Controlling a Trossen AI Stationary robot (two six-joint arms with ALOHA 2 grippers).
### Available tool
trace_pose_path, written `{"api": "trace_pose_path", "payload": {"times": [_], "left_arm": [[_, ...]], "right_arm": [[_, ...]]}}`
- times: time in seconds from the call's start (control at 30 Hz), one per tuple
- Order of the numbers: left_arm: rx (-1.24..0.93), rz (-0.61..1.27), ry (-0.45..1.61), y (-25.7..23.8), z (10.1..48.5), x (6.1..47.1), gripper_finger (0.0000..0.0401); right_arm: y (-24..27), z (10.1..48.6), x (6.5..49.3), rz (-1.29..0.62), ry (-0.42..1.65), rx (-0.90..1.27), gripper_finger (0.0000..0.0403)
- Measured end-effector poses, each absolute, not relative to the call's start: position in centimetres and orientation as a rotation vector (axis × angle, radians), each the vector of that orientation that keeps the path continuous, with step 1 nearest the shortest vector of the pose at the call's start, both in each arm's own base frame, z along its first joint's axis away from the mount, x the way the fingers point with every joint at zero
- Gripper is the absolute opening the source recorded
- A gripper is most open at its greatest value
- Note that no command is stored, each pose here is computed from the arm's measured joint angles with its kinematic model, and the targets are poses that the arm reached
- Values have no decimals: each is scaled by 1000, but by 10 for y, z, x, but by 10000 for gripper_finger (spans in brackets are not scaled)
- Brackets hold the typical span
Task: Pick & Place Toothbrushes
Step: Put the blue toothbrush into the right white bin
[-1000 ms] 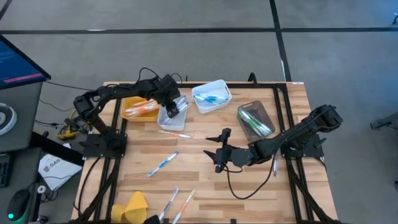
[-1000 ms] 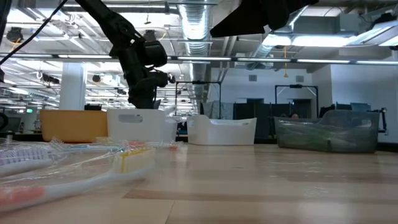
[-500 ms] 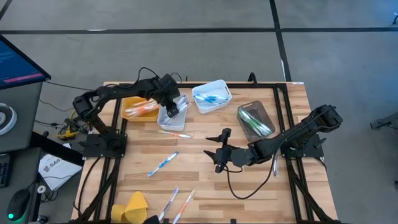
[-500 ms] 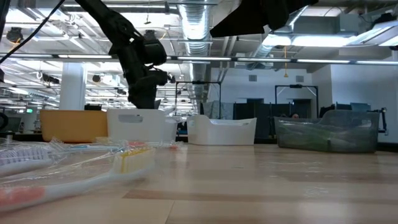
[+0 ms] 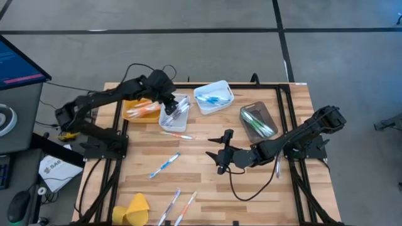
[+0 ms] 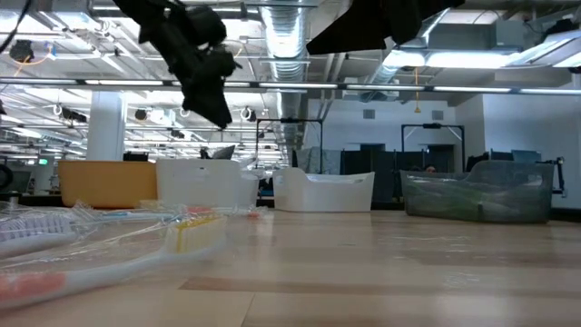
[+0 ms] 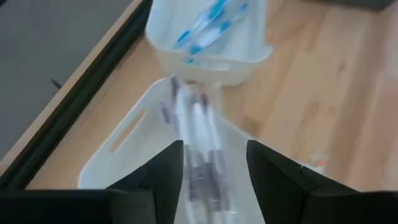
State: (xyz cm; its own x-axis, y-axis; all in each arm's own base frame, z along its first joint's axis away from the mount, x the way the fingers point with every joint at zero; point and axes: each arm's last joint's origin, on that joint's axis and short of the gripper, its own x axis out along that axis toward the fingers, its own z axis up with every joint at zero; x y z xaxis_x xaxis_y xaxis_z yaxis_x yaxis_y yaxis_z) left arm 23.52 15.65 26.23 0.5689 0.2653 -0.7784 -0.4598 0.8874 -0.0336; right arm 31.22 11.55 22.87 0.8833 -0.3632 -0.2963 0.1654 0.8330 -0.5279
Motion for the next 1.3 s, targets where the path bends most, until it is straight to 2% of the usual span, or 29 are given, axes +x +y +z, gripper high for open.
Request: {"api": "trace_pose_path", "payload": {"times": [0.2, 0.7, 1.03, 1.3], "left_arm": [[-211, 350, 819, 116, 270, 223, 165], [-124, 55, 728, 30, 246, 220, 165], [-106, 29, 704, 24, 240, 221, 165], [-105, 31, 709, 25, 236, 220, 200]], "right_arm": [[115, 228, 312, -288, 404, -517, 260], [114, 228, 312, -291, 409, -519, 260], [114, 227, 312, -287, 420, -526, 260], [114, 227, 312, -287, 420, -526, 260]]}}
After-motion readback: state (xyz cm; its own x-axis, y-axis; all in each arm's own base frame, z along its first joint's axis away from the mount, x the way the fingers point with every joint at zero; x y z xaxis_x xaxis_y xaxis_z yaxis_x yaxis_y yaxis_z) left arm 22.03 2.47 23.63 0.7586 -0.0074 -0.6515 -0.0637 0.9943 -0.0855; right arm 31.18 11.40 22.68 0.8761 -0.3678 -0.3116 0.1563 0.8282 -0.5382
